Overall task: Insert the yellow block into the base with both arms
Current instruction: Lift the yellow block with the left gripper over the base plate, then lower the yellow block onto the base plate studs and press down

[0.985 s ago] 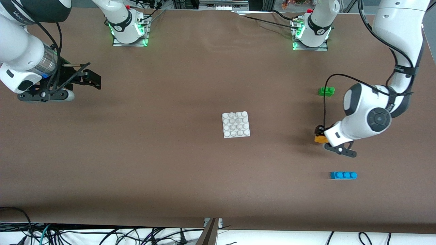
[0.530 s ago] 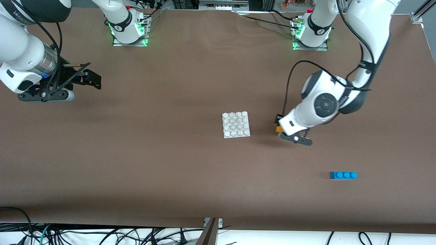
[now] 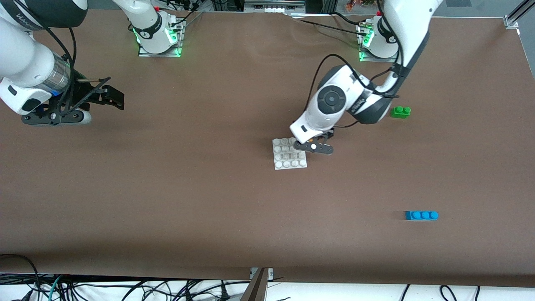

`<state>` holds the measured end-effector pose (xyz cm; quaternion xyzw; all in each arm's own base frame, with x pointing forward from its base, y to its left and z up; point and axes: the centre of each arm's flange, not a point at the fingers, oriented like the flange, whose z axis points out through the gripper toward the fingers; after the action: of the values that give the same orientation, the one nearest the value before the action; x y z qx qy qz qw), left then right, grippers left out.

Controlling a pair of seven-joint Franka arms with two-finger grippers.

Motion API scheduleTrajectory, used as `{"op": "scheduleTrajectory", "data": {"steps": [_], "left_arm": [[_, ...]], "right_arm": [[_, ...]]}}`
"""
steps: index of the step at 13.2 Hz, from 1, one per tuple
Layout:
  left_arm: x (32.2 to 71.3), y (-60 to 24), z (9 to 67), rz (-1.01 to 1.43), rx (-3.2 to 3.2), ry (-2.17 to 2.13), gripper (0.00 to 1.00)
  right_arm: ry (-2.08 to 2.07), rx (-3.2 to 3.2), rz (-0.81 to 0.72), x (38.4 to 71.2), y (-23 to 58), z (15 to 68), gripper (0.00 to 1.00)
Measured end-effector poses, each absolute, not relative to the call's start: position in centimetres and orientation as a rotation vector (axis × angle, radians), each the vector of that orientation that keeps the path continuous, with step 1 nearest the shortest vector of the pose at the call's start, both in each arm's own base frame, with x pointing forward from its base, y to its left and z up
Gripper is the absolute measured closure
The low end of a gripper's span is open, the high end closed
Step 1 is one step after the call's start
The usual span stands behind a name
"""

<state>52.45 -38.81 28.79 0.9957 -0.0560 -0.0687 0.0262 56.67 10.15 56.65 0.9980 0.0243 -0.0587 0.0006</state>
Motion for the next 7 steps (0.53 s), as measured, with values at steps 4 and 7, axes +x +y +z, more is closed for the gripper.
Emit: {"op": "scheduleTrajectory", "data": {"steps": [4,7], "left_arm": [[54.4,-40.4,28.0,-0.201,3.052,-0.122,0.32],[55.4,-40.4,26.1,-0.230,3.043,-0.101,0.32]], "right_arm": [[0.076,3.134,-0.184,56.7,10.2,56.7,0.00],[0.076,3.134,-0.184,56.7,10.2,56.7,0.00]]}}
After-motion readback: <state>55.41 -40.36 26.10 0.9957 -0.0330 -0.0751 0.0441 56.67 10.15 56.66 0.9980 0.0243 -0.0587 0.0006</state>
